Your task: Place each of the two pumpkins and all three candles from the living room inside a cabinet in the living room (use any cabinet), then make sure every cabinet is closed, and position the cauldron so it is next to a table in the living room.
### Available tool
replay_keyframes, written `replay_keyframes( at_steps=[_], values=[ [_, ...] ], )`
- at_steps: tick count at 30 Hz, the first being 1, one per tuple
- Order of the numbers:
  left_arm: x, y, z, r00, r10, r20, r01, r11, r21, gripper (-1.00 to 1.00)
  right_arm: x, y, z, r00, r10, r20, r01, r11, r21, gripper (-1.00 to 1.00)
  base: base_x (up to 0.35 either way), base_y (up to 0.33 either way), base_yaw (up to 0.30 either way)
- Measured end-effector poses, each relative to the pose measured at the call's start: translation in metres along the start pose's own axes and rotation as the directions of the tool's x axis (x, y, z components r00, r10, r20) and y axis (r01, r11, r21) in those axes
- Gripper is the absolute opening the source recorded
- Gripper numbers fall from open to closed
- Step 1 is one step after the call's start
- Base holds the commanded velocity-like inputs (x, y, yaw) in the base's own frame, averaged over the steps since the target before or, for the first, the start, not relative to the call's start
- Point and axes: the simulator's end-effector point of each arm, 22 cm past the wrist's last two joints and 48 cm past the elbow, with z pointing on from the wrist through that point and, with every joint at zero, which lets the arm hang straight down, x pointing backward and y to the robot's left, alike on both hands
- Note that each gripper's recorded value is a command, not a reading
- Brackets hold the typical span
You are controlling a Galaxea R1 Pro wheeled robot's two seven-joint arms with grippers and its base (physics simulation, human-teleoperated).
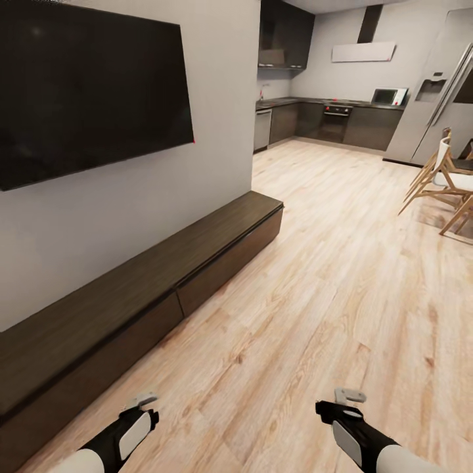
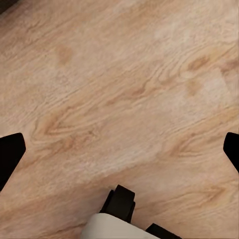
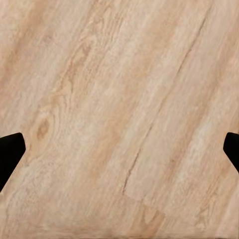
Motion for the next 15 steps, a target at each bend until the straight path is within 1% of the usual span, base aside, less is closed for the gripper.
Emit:
replay_keyframes(
  at_steps=[2,4,6,8,10,12,15],
  values=[
    [0.001,-0.005,-0.003,1.0,0.02,0.019,-0.02,1.0,0.01,1.0,0.006,0.003,-0.002,1.0,-0.003,-0.011,0.003,0.999,-0.036,1.0,0.0,0.0,0.0],
    [0.003,-0.018,-0.004,0.998,0.052,0.035,-0.054,0.997,0.052,1.0,0.014,0.004,-0.001,1.0,0.001,-0.026,-0.003,0.998,-0.057,1.0,0.0,0.0,0.0],
    [0.004,-0.028,-0.004,0.997,0.068,0.043,-0.072,0.992,0.103,1.0,0.023,-0.001,0.0,0.999,0.004,-0.044,-0.007,0.998,-0.056,1.0,0.0,0.0,0.0],
    [0.005,-0.035,-0.005,0.996,0.078,0.049,-0.084,0.988,0.132,1.0,0.032,-0.007,0.0,0.998,0.004,-0.064,-0.007,0.999,-0.045,1.0,0.0,0.0,-0.002],
    [0.003,-0.038,-0.005,0.995,0.074,0.064,-0.082,0.986,0.146,1.0,0.038,-0.011,0.0,0.997,0.005,-0.077,-0.007,0.999,-0.037,1.0,0.0,0.0,-0.084],
    [-0.005,-0.038,-0.005,0.994,0.048,0.098,-0.062,0.987,0.151,1.0,0.041,-0.013,0.0,0.996,0.015,-0.086,-0.018,0.999,-0.032,1.0,0.0,0.0,-0.189],
    [-0.012,-0.038,-0.006,0.992,0.022,0.128,-0.042,0.987,0.158,1.0,0.044,-0.014,0.0,0.995,0.037,-0.095,-0.04,0.999,-0.028,1.0,0.016,0.0,-0.245]
  ],
)
